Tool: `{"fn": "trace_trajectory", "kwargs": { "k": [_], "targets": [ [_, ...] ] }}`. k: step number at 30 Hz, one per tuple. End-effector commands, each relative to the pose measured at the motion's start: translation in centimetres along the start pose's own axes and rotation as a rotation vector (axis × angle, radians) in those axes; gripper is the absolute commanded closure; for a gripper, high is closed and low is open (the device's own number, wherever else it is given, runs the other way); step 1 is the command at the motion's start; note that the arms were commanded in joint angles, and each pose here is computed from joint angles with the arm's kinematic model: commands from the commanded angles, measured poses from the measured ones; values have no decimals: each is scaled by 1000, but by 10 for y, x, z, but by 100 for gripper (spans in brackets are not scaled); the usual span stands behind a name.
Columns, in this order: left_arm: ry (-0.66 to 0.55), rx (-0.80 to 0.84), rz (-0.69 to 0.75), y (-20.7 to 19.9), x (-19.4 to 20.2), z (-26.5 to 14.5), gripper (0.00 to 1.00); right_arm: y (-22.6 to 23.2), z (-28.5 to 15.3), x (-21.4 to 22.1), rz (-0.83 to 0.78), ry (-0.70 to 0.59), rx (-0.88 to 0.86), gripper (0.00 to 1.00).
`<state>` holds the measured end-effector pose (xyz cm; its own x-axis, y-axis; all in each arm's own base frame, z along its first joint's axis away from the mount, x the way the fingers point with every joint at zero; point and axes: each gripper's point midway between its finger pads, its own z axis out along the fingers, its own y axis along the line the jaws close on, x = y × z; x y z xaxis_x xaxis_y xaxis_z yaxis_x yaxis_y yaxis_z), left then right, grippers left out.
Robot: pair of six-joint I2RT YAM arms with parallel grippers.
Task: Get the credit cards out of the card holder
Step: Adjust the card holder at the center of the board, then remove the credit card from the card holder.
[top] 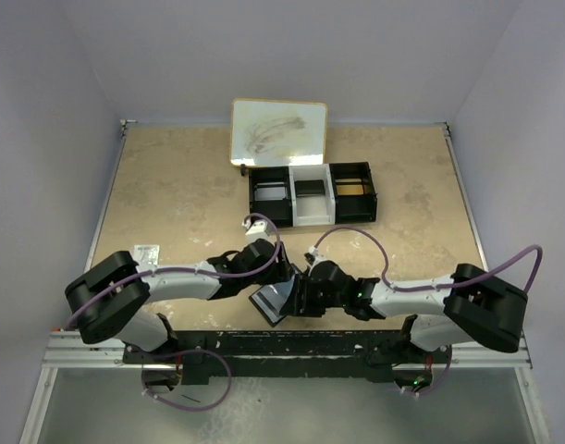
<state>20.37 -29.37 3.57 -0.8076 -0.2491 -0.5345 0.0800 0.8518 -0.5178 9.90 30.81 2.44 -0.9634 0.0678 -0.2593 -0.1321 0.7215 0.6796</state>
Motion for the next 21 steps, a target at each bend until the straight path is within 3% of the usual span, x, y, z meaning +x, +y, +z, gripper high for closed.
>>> {"fn": "trace_trajectory", "kwargs": {
  "k": [1,6,10,16,21],
  "targets": [
    [-82,15,61,-23,-29,-2,40,-11,-10,-10,71,-101,29,52],
    [-172,-76,58,-7,-54,-29,37,-15,-34,-22,32,-174,53,53],
    [-215,-92,-3,14,-56,-57,38,12,-43,-42,-93,-223,-46,54],
    [-58,16,-87,26,-9,-74,47,38,-23,-53,-227,-143,-77,61],
    [25,79,-128,22,16,-80,51,32,0,-51,-244,-75,-67,64]
  ]
}}
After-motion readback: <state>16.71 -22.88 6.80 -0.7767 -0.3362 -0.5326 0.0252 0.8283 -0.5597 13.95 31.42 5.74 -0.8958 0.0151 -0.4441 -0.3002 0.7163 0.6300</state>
